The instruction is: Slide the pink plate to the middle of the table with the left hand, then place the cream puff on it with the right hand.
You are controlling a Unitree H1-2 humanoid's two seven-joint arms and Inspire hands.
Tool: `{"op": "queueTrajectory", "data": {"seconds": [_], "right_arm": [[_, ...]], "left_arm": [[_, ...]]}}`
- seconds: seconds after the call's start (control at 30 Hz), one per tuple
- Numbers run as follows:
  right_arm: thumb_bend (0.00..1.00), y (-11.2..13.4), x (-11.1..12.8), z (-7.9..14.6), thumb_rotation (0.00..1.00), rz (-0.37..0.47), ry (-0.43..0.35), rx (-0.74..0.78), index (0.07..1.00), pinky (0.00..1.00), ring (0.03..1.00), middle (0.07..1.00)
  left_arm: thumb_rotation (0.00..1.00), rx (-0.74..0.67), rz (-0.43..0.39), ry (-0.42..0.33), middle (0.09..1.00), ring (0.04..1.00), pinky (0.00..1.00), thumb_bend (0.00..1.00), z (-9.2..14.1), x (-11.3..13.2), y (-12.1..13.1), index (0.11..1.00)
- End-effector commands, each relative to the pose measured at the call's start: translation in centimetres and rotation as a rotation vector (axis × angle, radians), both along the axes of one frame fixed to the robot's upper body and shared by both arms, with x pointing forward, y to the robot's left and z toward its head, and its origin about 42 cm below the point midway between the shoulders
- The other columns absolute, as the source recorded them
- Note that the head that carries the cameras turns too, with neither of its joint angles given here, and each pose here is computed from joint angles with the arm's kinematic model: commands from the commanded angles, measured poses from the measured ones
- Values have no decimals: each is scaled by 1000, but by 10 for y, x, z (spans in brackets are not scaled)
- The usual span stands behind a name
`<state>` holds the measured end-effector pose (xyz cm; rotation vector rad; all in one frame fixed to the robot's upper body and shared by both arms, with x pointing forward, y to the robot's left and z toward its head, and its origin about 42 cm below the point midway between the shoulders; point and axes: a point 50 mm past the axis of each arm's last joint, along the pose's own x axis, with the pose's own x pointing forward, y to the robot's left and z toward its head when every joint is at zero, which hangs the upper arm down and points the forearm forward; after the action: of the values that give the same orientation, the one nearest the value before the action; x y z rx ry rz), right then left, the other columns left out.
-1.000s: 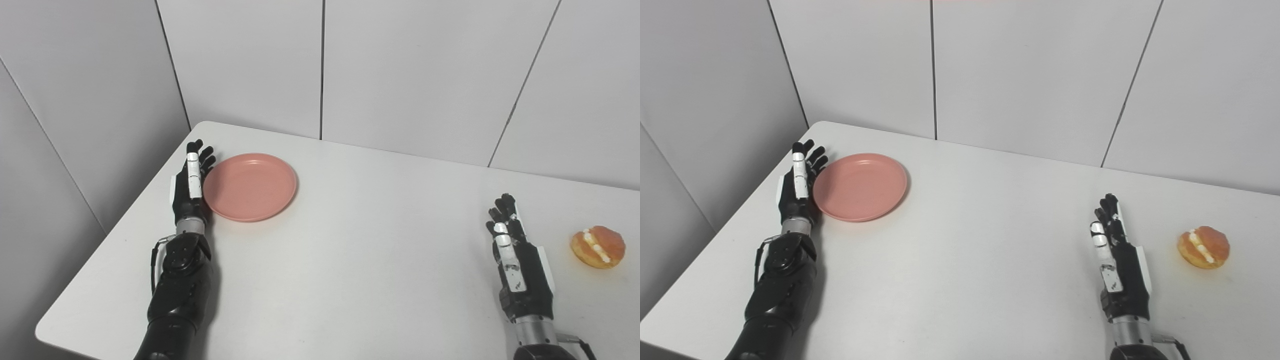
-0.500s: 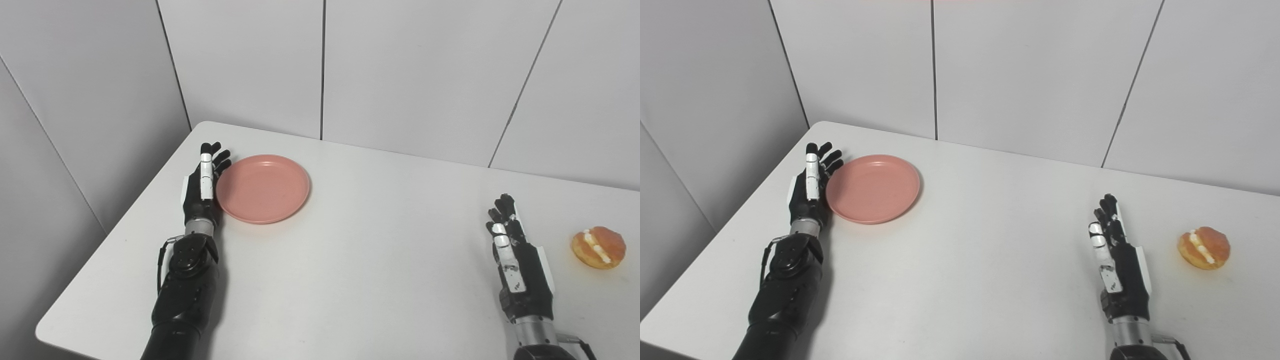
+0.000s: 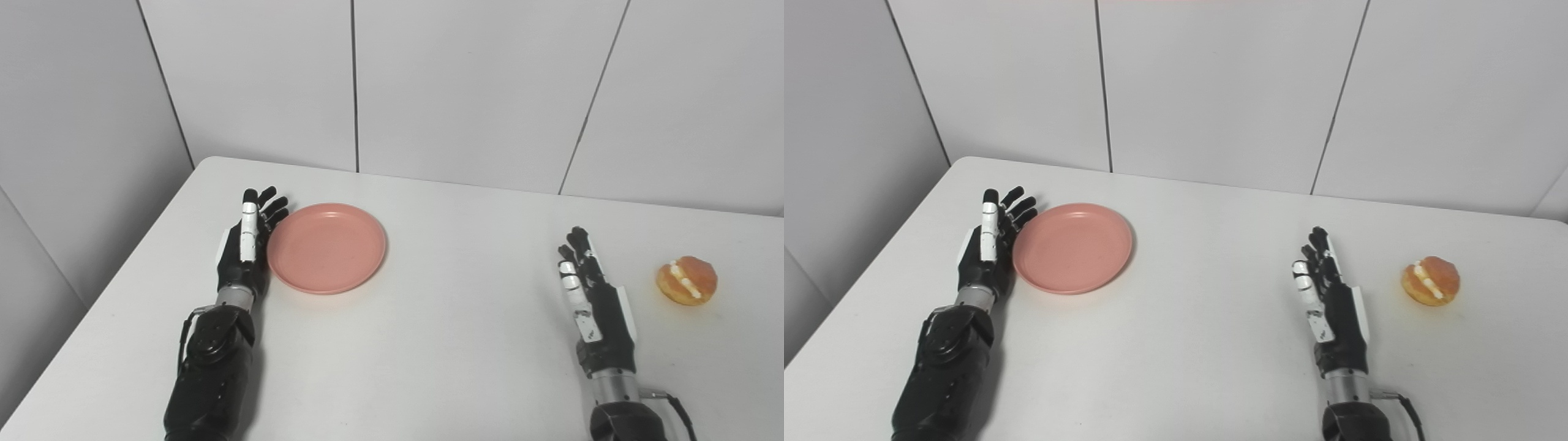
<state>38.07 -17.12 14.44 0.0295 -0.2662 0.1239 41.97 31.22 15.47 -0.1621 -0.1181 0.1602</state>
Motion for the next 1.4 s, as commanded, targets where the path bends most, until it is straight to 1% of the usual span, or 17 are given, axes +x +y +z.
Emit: {"op": "queueTrajectory", "data": {"seconds": [0.0,0.07,0.1,0.13,0.2,0.3,0.5,0.6,0.77,0.9,1.2,1.3,1.37], "right_arm": [[619,11,-12,-20,736,-7,76,20,942,957,947,958],[615,16,-11,-20,764,-6,73,-2,943,957,951,961],[615,18,-11,-20,817,-5,72,-16,949,958,954,965],[615,21,-11,-20,835,-2,73,-35,951,958,956,966],[607,24,-11,-19,902,13,70,-64,967,973,965,978],[578,27,-11,-17,935,26,71,-75,995,986,972,996],[593,28,-12,-14,928,10,72,-67,978,956,953,975],[613,27,-11,-14,944,13,72,-72,982,975,960,978],[626,26,-10,-16,946,5,71,-76,980,972,961,977],[598,27,-10,-16,932,10,69,-67,986,978,971,983],[583,31,-5,-16,926,41,70,-53,1000,1000,999,1000],[594,31,-5,-16,926,39,71,-54,1000,1000,998,1000],[598,32,-4,-16,929,39,69,-50,1000,999,991,1000]], "left_arm": [[1000,8,-38,-30,854,871,885,788,11,2,-5,856],[1000,5,-56,-27,858,876,893,773,12,0,-9,857],[1000,2,-62,-27,863,882,909,762,12,-1,-11,859],[1000,-7,-74,-28,864,884,915,758,12,-2,-13,860],[1000,-7,-99,-28,879,896,929,742,12,-5,-16,870],[1000,1,-128,-26,872,885,903,739,11,-8,-20,865],[1000,7,-187,-25,873,893,915,739,7,-16,-39,867],[1000,16,-216,-26,882,908,928,742,4,-21,-49,877],[1000,-5,-257,-13,890,914,936,741,2,-28,-66,877],[1000,-3,-285,-21,909,923,937,728,2,-31,-70,895],[1000,21,-332,-18,913,922,931,692,-3,-38,-81,907],[1000,11,-343,-8,909,912,923,678,-5,-41,-88,908],[1000,12,-357,-5,908,914,929,689,-7,-43,-92,910]]}}
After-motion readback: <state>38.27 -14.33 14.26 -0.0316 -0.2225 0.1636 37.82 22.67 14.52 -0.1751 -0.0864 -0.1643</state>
